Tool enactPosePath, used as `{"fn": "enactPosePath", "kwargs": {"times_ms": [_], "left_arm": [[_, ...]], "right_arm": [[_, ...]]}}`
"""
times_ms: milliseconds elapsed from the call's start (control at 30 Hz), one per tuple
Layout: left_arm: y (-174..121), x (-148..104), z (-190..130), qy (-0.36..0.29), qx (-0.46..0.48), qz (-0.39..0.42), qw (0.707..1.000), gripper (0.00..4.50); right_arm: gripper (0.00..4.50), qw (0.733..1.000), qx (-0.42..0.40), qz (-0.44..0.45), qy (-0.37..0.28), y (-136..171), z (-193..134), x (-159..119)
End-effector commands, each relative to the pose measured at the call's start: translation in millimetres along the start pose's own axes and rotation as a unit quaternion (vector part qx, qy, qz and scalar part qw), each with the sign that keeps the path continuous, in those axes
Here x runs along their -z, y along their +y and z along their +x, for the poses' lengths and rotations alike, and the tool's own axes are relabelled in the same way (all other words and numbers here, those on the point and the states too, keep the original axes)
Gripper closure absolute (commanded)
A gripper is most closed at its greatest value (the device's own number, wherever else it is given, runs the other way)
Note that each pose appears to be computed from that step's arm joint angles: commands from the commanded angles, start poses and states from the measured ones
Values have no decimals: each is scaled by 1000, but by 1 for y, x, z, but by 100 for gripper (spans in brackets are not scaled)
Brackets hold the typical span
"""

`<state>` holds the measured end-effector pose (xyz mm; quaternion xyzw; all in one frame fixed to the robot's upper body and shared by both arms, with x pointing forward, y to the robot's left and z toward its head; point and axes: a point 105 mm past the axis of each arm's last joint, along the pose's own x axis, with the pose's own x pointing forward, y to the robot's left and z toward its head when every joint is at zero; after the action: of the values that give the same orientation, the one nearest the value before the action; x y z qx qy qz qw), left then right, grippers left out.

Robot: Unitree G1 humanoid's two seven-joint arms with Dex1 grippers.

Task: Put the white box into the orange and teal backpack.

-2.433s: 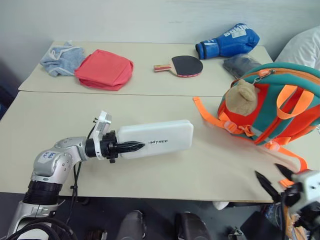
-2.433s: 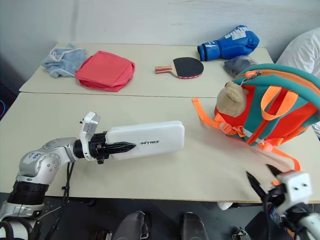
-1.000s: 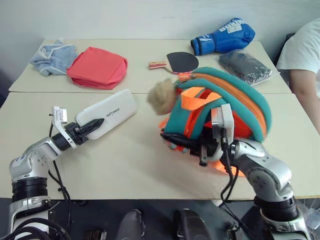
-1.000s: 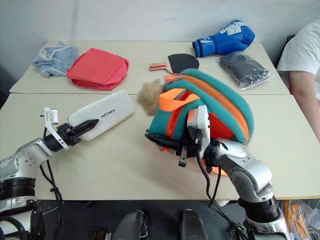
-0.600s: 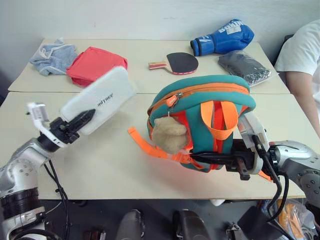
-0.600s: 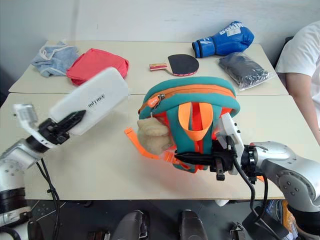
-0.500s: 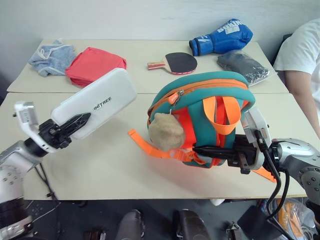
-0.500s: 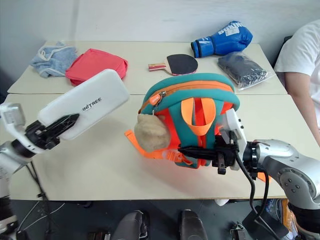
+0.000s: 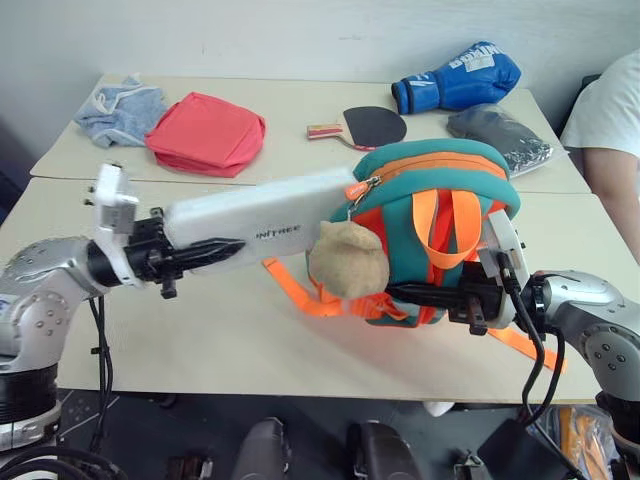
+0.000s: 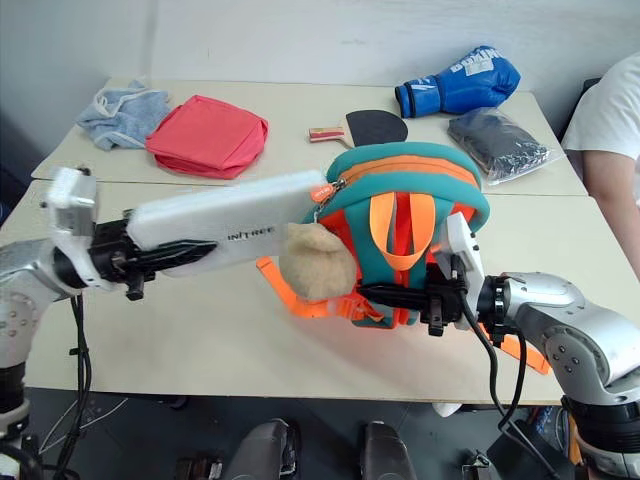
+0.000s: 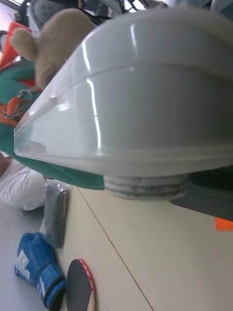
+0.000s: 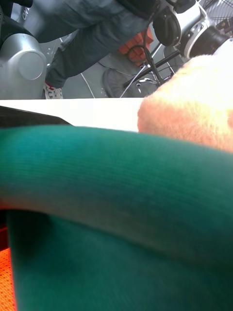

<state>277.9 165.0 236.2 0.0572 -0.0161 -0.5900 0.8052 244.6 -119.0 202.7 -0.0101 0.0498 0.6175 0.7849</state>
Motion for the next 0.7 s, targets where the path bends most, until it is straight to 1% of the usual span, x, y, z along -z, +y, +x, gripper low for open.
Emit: {"fn": "enactPosePath", "kwargs": {"times_ms": [33, 100, 167, 200, 267, 333, 400, 500, 567, 633, 700], "left_arm": [[-8, -20, 17, 21, 44, 49, 998, 330], [-17, -21, 30, 54, 92, 69, 992, 330], [-17, -22, 49, 92, 117, 91, 985, 330], [-15, -28, 61, 93, 123, 105, 982, 330], [-16, -36, 85, 91, 142, 99, 981, 330], [-29, -37, 102, 101, 204, 101, 968, 330], [-32, -34, 120, 95, 227, 97, 964, 330], [-22, -19, 156, 101, 207, 107, 967, 330], [-23, -11, 176, 76, 194, 95, 973, 330], [-24, -10, 182, 51, 190, 80, 977, 330], [-22, -10, 181, 35, 183, 71, 980, 330]], "right_arm": [[445, 1000, -6, -17, -5, 8, -1, -6], [445, 1000, -4, -16, -5, 10, -2, -5], [445, 1000, 1, -16, -6, 11, -2, -3], [445, 1000, 2, -15, -6, 11, -1, -3], [445, 1000, 2, -14, -6, 12, 0, -1], [445, 1000, -1, -17, -7, 14, 3, 0], [445, 1000, -3, -21, -8, 15, 5, -1], [445, 999, -1, -30, -13, 14, 8, -1], [445, 999, 2, -34, -16, 15, 10, 0], [445, 999, 5, -36, -17, 16, 11, 1], [445, 999, 11, -37, -19, 17, 11, 2]]}}
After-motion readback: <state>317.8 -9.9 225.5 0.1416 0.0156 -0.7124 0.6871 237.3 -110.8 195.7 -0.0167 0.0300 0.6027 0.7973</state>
